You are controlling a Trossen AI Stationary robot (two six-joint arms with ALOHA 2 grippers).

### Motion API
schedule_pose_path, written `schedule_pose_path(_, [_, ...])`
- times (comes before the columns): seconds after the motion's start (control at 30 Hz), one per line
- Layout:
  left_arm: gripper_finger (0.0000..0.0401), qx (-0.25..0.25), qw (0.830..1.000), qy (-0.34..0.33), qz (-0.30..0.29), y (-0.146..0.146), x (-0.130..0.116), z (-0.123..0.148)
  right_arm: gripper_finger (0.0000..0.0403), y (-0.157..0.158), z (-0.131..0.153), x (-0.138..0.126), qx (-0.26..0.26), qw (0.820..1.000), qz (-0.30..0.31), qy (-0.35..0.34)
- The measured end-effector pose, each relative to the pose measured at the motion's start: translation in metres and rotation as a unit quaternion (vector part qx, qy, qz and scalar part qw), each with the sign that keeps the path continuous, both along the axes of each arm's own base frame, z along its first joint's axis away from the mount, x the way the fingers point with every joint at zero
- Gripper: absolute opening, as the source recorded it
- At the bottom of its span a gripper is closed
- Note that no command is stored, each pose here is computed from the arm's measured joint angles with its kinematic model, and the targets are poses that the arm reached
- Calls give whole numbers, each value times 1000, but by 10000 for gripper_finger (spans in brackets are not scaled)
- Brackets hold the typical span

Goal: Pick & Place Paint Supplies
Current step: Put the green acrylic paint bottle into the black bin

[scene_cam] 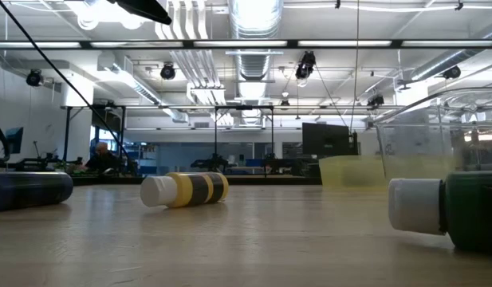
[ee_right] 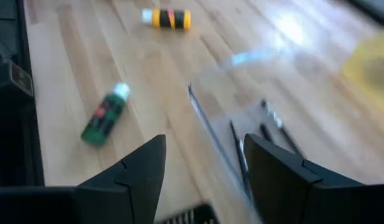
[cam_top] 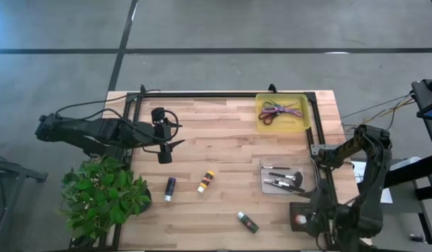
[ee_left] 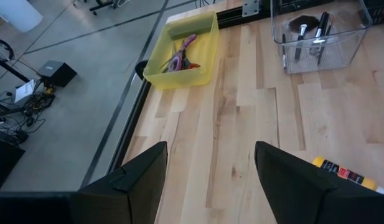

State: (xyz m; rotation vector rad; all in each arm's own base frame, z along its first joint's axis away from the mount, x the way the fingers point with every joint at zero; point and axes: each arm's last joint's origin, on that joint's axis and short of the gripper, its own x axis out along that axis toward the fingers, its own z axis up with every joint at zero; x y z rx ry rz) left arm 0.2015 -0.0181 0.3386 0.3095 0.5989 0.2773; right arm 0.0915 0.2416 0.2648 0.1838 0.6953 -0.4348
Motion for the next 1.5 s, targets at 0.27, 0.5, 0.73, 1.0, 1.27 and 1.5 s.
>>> schedule_pose_path(0.27, [248, 0, 1000, -1, 0, 0, 0, 0, 216, -15, 30, 63, 32, 997, 68, 17])
schedule_pose_path(0.5, [248, 0, 1000, 0, 0, 0, 0, 0, 216, -39, 29, 131, 91, 987, 118, 61])
schedule_pose_path(0.73, [248, 0, 1000, 4, 0, 0, 0, -2, 216, -54, 0, 169, 183, 961, 122, 168])
schedule_pose_path(1.0, [248, 1, 1000, 14, 1, 0, 0, -8, 216, -48, -17, 210, 231, 940, 150, 199])
schedule_pose_path(1.27, [248, -4, 1000, 14, 5, 0, 0, -9, 216, -27, -39, 249, 240, 922, 177, 246])
schedule_pose_path(1.5, [248, -5, 1000, 13, 6, 0, 0, -9, 216, -12, -66, 273, 217, 909, 159, 319])
